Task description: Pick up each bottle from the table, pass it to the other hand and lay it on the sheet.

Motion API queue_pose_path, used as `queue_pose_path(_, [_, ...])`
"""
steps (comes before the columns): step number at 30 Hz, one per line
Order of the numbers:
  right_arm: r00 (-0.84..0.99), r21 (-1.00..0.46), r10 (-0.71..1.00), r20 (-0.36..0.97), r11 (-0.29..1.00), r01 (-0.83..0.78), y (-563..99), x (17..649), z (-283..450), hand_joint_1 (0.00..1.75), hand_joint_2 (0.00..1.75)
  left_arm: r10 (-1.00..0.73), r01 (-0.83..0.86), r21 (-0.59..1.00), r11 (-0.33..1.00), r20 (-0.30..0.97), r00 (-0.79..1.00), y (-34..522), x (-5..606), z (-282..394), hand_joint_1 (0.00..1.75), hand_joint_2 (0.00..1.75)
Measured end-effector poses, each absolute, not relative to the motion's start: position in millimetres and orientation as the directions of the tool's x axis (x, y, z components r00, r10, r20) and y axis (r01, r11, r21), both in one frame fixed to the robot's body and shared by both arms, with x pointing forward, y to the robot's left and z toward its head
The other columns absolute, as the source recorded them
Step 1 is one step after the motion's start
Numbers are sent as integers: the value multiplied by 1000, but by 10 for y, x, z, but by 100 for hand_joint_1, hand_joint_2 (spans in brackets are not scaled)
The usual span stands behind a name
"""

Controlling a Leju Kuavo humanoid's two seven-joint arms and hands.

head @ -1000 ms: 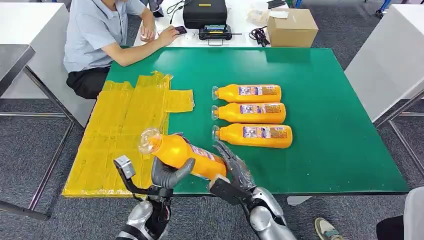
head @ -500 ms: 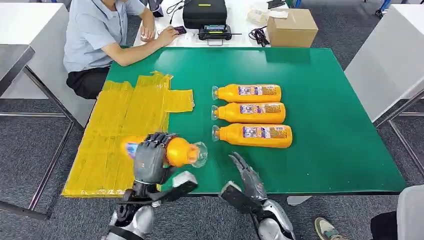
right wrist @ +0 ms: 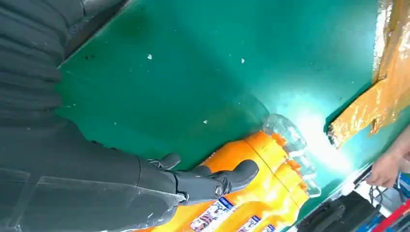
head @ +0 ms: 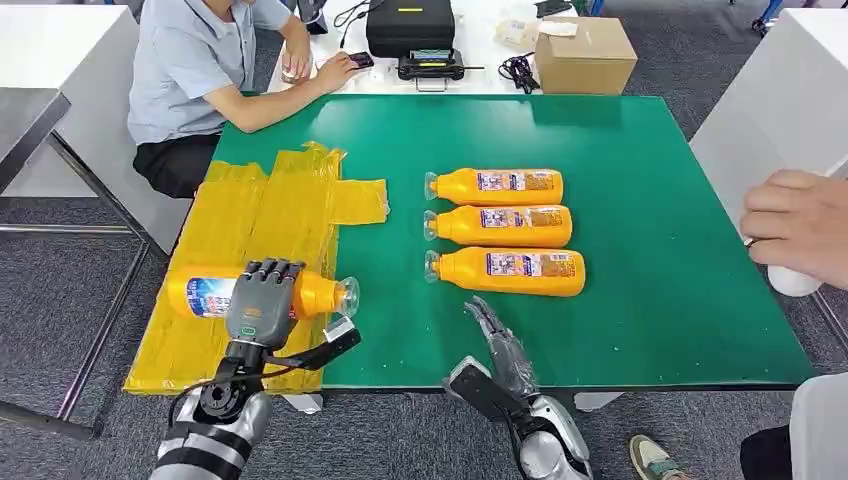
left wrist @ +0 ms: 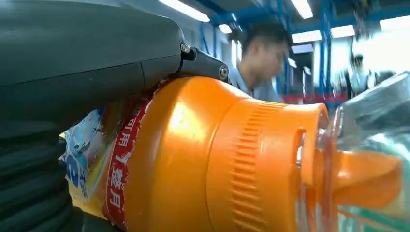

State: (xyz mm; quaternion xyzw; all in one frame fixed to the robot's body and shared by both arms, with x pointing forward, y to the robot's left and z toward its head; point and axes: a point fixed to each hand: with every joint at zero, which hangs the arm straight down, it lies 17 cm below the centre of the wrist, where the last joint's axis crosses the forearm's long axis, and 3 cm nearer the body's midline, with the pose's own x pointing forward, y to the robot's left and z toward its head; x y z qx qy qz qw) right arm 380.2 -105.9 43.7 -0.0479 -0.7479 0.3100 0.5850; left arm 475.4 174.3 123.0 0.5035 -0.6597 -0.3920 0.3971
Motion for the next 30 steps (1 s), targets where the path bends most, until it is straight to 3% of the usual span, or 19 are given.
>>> queue_pose_path(16, [-300,-498,417,858,817,-291,-1072,3839,405,0,175,-952,-80,966,247,227,-203,1797,5020,525,175,175])
queue_pose_path(18, [-298,-495,414,860,819,-291,-1064,3843,403,0,175,-952,-74,966,248,229,-201,1809,5039,516,31,175])
queue_pose_path(19, [-297,-494,413,861,819,-292,-1062,3842,401,0,175,-952,-68,966,248,231,-199,1808,5045,504,0,175])
queue_pose_path(30, [-289,-484,406,867,826,-291,-1079,3865,394,0,175,-970,97,976,197,208,-123,1863,5180,253,0,175])
